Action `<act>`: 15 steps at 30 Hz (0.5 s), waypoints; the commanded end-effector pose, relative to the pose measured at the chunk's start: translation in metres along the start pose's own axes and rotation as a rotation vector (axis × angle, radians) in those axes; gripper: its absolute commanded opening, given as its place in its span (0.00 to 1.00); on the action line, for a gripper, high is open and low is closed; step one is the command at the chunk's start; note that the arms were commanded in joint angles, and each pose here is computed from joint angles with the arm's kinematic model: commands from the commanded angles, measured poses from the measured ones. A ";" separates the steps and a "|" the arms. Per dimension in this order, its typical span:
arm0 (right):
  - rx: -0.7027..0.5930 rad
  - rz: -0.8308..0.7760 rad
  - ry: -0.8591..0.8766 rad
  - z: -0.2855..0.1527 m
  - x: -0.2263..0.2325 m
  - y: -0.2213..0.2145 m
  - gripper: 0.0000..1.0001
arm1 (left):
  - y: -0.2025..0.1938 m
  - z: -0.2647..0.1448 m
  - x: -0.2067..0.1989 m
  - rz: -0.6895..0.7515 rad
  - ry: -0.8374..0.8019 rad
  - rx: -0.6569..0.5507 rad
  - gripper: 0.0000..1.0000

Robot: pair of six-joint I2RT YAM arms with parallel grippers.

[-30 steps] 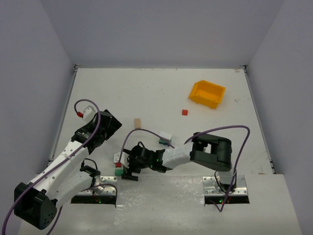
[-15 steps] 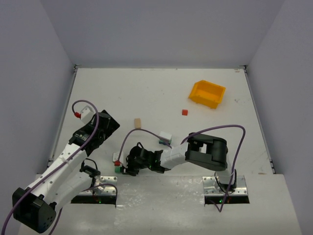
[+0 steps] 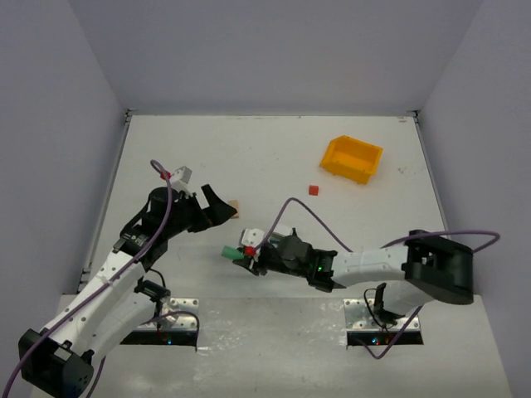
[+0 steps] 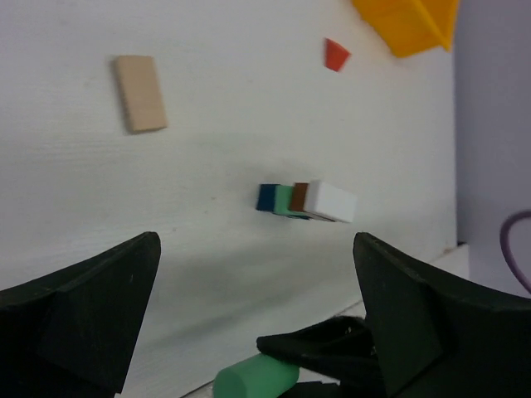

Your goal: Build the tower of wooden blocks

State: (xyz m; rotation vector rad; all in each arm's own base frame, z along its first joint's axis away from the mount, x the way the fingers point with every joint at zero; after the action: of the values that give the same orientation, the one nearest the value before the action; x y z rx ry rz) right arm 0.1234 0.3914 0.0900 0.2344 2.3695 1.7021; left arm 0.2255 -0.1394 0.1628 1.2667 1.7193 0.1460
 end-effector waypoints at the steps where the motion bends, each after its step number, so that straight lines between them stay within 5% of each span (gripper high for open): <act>1: -0.242 0.063 -0.184 -0.043 -0.047 0.057 0.11 | -0.014 -0.025 -0.077 0.174 -0.506 0.079 1.00; 7: -0.320 0.063 -0.319 -0.075 -0.082 0.066 0.11 | -0.025 -0.044 -0.102 0.204 -0.718 0.118 1.00; 15: -0.365 0.024 -0.322 -0.079 -0.084 0.079 0.11 | -0.029 -0.044 -0.100 0.172 -0.724 0.121 0.96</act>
State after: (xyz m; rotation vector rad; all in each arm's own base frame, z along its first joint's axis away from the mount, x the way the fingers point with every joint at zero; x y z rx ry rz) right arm 0.1795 0.3226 0.1635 0.4673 1.9411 1.8217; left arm 0.1785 -0.2078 0.2156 1.3597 1.1002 -0.2812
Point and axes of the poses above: each gripper's point midway between its finger pads, its own z axis out along the fingers, its own x axis along the line the jaws close on, y = z × x, the point moved 1 cm from there along -z, back along the fingers, and after that the axes turned 1 degree about z, right-handed, at the moved point
